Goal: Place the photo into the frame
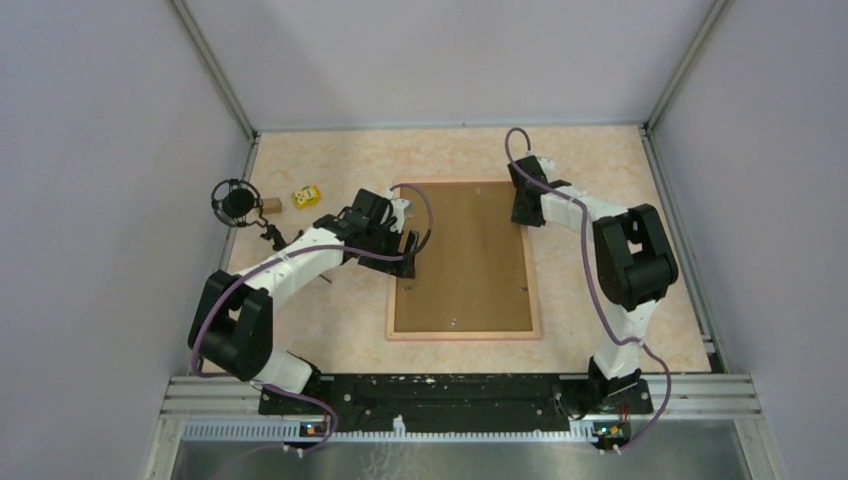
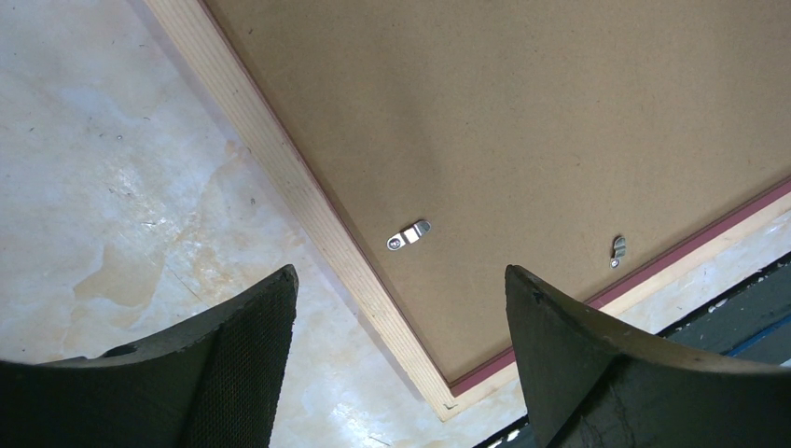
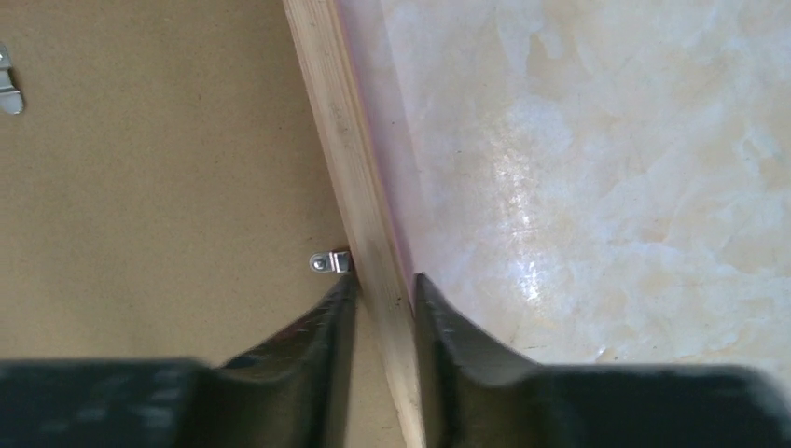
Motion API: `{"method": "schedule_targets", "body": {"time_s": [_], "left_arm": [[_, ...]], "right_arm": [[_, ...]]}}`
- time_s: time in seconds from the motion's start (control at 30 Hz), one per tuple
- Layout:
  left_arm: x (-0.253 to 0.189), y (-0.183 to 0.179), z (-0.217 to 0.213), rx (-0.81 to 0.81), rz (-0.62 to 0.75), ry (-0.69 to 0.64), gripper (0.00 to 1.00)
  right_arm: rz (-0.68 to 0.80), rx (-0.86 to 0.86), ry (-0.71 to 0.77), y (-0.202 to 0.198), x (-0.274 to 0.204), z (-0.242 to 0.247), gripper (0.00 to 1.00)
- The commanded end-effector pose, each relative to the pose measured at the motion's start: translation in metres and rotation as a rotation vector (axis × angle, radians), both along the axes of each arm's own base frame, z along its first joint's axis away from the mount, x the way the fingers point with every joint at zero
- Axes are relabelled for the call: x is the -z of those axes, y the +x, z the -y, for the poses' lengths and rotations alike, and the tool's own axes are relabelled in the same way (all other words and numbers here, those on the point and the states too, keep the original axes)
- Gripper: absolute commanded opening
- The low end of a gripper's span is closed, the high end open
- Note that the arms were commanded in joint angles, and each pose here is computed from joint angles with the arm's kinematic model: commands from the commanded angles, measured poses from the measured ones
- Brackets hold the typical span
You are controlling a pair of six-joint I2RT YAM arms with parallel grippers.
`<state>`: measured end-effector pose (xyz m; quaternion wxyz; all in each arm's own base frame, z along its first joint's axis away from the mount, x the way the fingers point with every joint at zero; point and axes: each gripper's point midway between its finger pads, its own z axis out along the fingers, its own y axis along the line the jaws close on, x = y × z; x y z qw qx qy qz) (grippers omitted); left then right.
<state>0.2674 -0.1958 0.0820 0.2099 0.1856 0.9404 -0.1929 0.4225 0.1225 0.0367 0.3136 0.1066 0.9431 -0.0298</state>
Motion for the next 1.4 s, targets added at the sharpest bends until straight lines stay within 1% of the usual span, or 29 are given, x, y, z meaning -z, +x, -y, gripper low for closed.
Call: {"method": "schedule_targets", "body": {"time_s": [0.0,0.1,0.13,0.2,0.23,0.3,0.37,0.4,0.47,0.53,0.6,0.63,0.67,0.77,0.87,0.93,0.97,1.1,1.2,1.37], "left_arm": [[-0.009,0.010,0.004,0.002,0.051,-0.012,0.85],[-0.009,0.009,0.004,-0.009,0.044,-0.018,0.87],[-0.010,0.006,0.006,-0.015,0.028,-0.032,0.88],[-0.017,-0.005,0.015,-0.021,-0.025,-0.100,0.92],[-0.021,-0.014,0.021,-0.025,-0.062,-0.147,0.96],[-0.033,-0.038,0.036,-0.015,-0.143,-0.275,0.98],[-0.044,-0.062,0.048,-0.034,-0.198,-0.375,0.98],[-0.048,-0.072,0.054,-0.054,-0.210,-0.403,0.98],[-0.044,-0.096,0.062,-0.128,-0.255,-0.413,0.98],[-0.033,-0.115,0.064,-0.294,-0.317,-0.405,0.98],[-0.020,-0.132,0.062,-0.480,-0.392,-0.430,0.98],[-0.014,-0.141,0.061,-0.566,-0.424,-0.448,0.98],[-0.006,-0.149,0.060,-0.685,-0.485,-0.477,0.95],[-0.004,-0.154,0.064,-0.812,-0.507,-0.556,0.89],[-0.001,-0.147,0.065,-0.917,-0.512,-0.520,0.85],[0.014,-0.150,0.064,-1.013,-0.558,-0.437,0.79],[0.018,-0.148,0.064,-1.050,-0.564,-0.418,0.77],[0.031,-0.137,0.068,-1.161,-0.568,-0.418,0.75],[0.045,-0.135,0.067,-1.251,-0.586,-0.363,0.73],[0.060,-0.133,0.065,-1.309,-0.574,-0.296,0.71]], "right_arm": [[0.026,-0.055,0.061,-0.006,-0.026,-0.008,0.35],[0.069,-0.089,0.090,-0.013,-0.038,-0.010,0.59],[0.085,-0.101,0.097,-0.015,-0.041,-0.011,0.65],[0.099,-0.113,0.101,-0.018,-0.042,-0.010,0.74],[0.100,-0.122,0.099,-0.020,-0.042,-0.010,0.76],[0.085,-0.143,0.093,-0.023,-0.037,-0.010,0.76],[0.062,-0.154,0.098,-0.028,-0.028,-0.011,0.72],[0.050,-0.153,0.101,-0.030,-0.022,-0.011,0.71],[0.033,-0.151,0.112,-0.035,-0.013,-0.012,0.67],[0.017,-0.155,0.132,-0.038,-0.008,-0.015,0.64],[0.018,-0.159,0.154,-0.040,-0.007,-0.019,0.63],[0.021,-0.157,0.160,-0.041,-0.007,-0.019,0.63],[0.023,-0.153,0.165,-0.043,-0.007,-0.019,0.63],[0.041,-0.148,0.176,-0.046,-0.010,-0.018,0.62],[0.049,-0.141,0.174,-0.048,-0.011,-0.016,0.62],[0.056,-0.142,0.178,-0.048,-0.013,-0.016,0.61],[0.058,-0.143,0.180,-0.049,-0.013,-0.016,0.61],[0.064,-0.147,0.186,-0.049,-0.013,-0.017,0.61],[0.061,-0.151,0.186,-0.049,-0.011,-0.018,0.60],[0.061,-0.156,0.182,-0.049,-0.011,-0.017,0.59]]}}
